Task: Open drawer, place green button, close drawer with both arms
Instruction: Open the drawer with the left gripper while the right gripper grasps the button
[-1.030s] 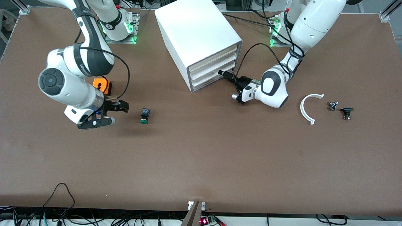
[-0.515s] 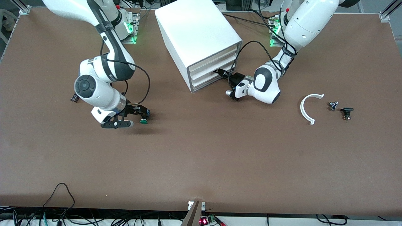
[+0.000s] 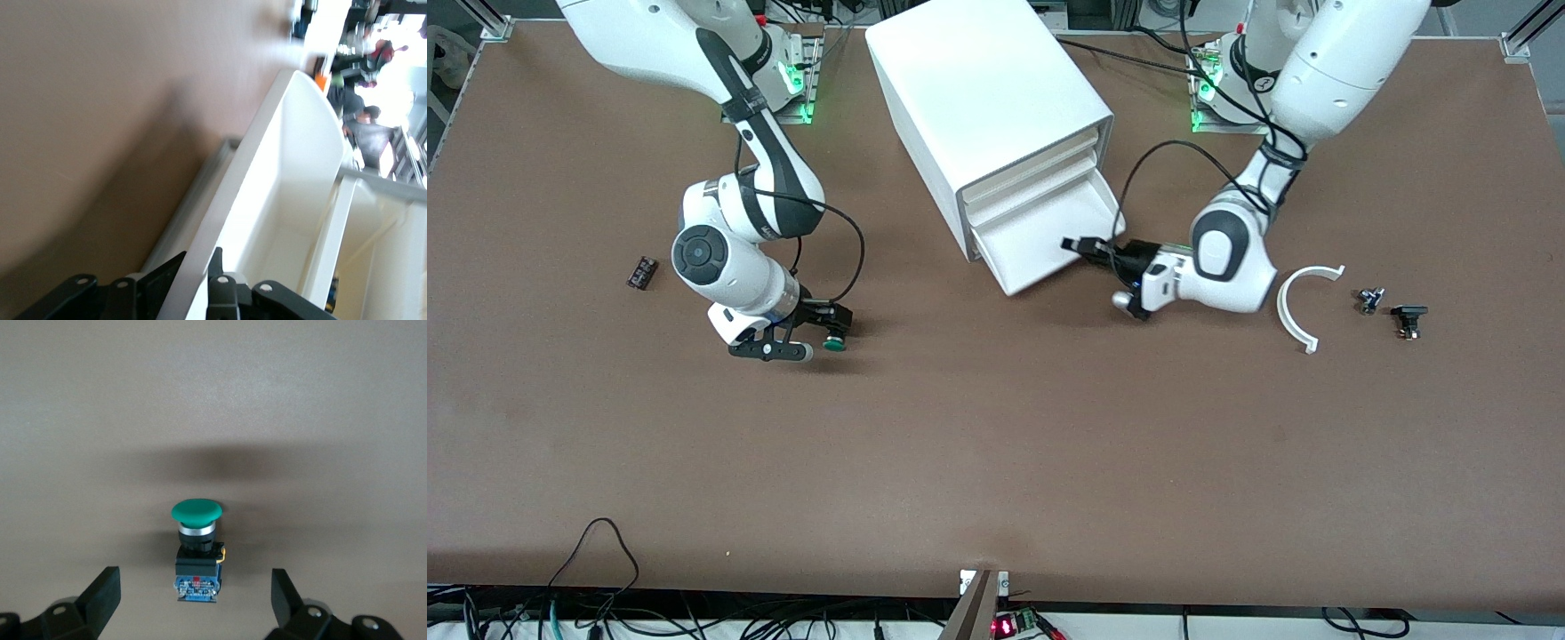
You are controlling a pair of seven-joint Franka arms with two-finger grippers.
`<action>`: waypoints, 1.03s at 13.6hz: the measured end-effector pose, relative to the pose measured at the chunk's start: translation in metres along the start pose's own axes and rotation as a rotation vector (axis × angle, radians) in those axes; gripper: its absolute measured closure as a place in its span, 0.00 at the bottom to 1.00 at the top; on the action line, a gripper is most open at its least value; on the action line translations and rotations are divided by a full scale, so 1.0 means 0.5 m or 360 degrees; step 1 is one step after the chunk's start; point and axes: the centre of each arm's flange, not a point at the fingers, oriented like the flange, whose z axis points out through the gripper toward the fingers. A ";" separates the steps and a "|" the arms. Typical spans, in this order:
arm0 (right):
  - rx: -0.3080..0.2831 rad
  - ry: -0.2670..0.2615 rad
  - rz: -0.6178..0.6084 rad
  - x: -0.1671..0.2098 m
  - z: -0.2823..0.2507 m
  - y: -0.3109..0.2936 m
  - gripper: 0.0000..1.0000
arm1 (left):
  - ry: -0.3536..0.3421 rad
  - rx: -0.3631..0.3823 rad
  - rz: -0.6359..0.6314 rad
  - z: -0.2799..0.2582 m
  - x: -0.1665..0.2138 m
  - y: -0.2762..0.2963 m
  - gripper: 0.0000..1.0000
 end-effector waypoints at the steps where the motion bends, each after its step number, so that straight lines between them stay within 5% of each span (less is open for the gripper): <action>1: -0.0002 -0.0002 0.0009 0.000 0.010 0.001 0.00 | 0.0041 0.0014 0.0017 -0.030 0.012 -0.003 0.86; 4: -0.0008 -0.0008 0.0017 -0.001 0.051 0.003 0.00 | 0.0134 0.0069 0.0026 -0.063 0.035 -0.006 0.81; 7: -0.0021 -0.0037 0.0015 -0.007 0.084 0.002 0.00 | 0.0251 0.0175 0.0037 -0.091 0.058 -0.003 0.53; 10: -0.0038 -0.0047 -0.0019 -0.016 0.112 -0.011 0.00 | 0.0354 0.0424 0.0232 -0.173 0.081 0.061 0.22; 12: -0.0054 -0.0053 -0.0045 -0.022 0.121 -0.018 0.00 | 0.0587 0.0571 0.0329 -0.307 0.085 0.126 0.02; 14: -0.0064 -0.0067 -0.0048 -0.029 0.130 -0.016 0.00 | 0.0815 0.0653 0.0365 -0.436 0.069 0.165 0.00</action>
